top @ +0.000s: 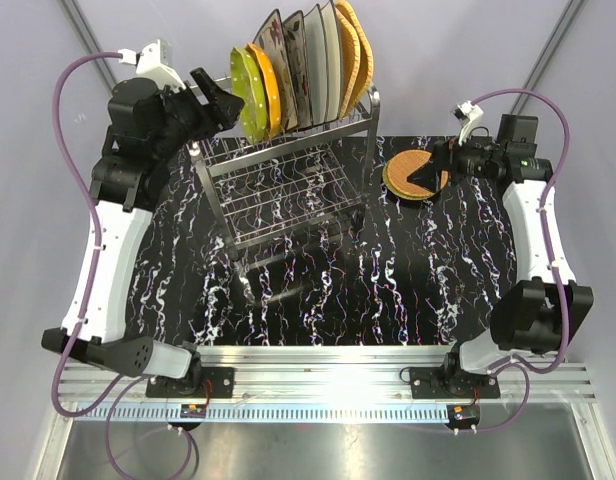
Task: Unload the plates from the dish rack
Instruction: Grab a plate with the left arm
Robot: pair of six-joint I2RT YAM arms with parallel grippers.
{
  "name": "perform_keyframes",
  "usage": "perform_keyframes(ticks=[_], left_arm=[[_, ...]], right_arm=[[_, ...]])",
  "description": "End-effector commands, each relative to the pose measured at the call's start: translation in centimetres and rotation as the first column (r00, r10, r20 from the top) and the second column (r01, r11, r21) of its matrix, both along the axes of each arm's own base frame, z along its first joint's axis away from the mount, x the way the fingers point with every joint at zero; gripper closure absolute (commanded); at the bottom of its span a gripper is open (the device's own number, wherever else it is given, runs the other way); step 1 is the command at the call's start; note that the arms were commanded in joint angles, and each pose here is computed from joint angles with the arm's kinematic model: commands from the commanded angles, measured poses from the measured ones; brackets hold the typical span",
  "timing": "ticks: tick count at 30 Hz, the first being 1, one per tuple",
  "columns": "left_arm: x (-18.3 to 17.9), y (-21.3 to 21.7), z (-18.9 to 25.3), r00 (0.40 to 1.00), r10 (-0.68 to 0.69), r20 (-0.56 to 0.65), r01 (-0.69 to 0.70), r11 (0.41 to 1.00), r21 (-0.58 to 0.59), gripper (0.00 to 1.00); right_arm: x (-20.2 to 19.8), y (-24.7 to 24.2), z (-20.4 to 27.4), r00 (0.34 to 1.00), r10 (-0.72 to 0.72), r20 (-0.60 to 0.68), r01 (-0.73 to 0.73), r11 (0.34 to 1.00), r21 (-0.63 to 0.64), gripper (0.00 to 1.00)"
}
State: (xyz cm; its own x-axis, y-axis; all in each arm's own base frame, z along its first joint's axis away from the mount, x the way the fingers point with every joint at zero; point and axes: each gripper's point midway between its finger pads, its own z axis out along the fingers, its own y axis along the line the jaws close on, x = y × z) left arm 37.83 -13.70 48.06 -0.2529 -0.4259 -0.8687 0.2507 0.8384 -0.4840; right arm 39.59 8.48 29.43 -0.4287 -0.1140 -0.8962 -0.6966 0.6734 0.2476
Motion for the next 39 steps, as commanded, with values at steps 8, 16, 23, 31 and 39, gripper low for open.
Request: perform_keyframes(ticks=[8, 16, 23, 31, 39], left_arm=[[2.0, -1.9, 1.3, 0.991, -0.132, 0.025, 0.132, 0.991, -0.020, 0.37], [3.0, -3.0, 1.1, 0.984, -0.178, 0.028, 0.179, 0.983, -0.039, 0.43], [4.1, -3.6, 0.7, 0.981, -0.195, 0.022, 0.196, 0.979, -0.053, 0.48], [5.4, -4.0, 0.8, 0.979, -0.199, 0.033, 0.201, 0.978, -0.063, 0.53], [6.6, -4.7, 0.7, 0.975, -0.220, 0.041, 0.222, 0.972, -0.082, 0.65]], right_arm=[[-2.1, 1.6, 2.4, 1.000, 0.003, 0.009, -0.004, 0.997, 0.082, 0.00], [-2.1, 1.6, 2.0, 1.000, -0.004, -0.005, 0.005, 0.997, 0.083, 0.00], [-2.1, 1.7, 2.2, 1.000, -0.004, -0.002, 0.004, 0.996, 0.085, 0.00], [-2.1, 1.6, 2.6, 1.000, -0.007, 0.004, 0.006, 0.996, 0.086, 0.00], [-2.2, 1.7, 2.5, 1.000, -0.010, -0.001, 0.010, 0.996, 0.089, 0.00]])
